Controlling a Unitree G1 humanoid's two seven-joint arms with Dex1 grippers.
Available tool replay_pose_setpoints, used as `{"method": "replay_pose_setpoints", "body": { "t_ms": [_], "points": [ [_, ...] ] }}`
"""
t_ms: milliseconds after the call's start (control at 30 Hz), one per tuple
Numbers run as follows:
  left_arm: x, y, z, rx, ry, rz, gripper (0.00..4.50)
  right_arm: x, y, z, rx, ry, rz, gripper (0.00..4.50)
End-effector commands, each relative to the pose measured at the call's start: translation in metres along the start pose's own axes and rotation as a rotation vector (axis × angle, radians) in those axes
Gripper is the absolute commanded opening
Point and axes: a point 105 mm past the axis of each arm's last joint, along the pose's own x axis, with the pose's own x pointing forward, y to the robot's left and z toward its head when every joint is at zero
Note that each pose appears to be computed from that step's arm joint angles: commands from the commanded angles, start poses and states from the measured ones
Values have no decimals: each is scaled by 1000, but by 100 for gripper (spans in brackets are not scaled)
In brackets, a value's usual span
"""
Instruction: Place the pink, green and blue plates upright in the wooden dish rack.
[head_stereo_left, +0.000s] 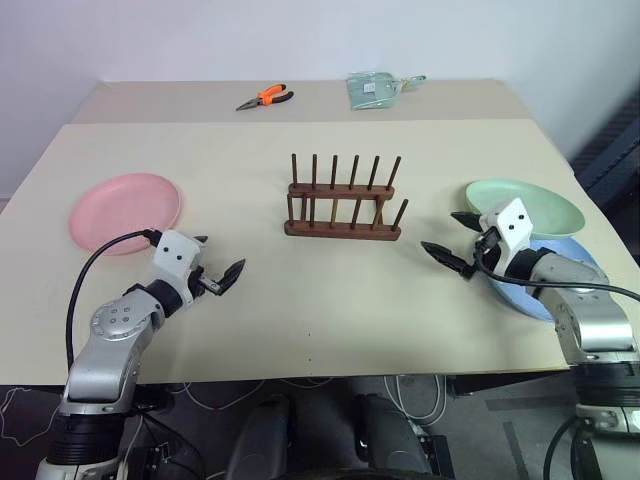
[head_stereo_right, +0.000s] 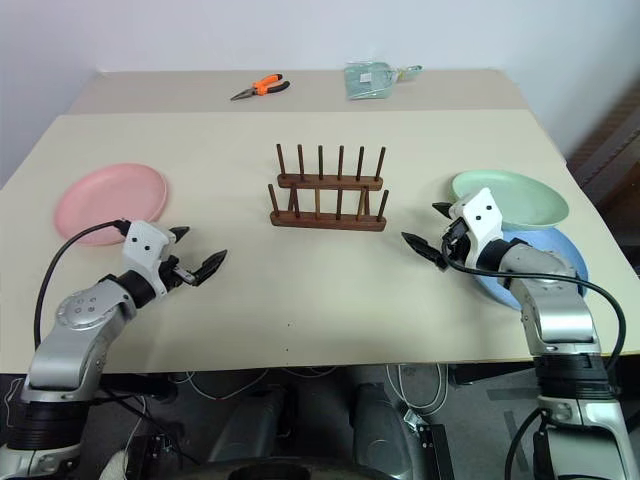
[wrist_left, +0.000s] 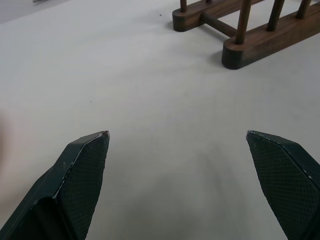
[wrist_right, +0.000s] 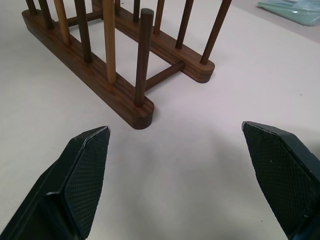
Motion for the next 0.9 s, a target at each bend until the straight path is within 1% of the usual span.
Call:
{"method": "replay_pose_setpoints", "body": {
  "t_ms": [33,233,267,300,367,600,667,700,800,900],
  "points": [
    [0,-4,13,15,-39,-2,450,4,-2,12,-27,-43,-10,430],
    [2,-10,15,-9,-46,-28,450,10,-3,16,-29,-51,0,430],
    [5,-12,13,-13,-39,-54,450,11,0,17,-18,-52,14,430],
    [7,-13,12,-15,-33,-73,450,11,2,17,-11,-53,25,442],
    [16,-17,10,-10,-17,-136,450,13,10,19,-10,-58,44,442],
    [81,-25,1,35,49,-364,450,12,23,20,-24,-78,-20,442],
    [98,-30,-1,44,70,-413,450,10,28,21,-18,-84,-36,442],
    [107,-37,-1,42,78,-459,450,7,29,20,-14,-84,-49,442],
    [122,-53,-1,57,102,-548,450,0,34,20,-12,-83,-82,442],
    [131,-58,-1,89,111,-569,450,-6,36,20,-1,-82,-110,442]
  ]
}}
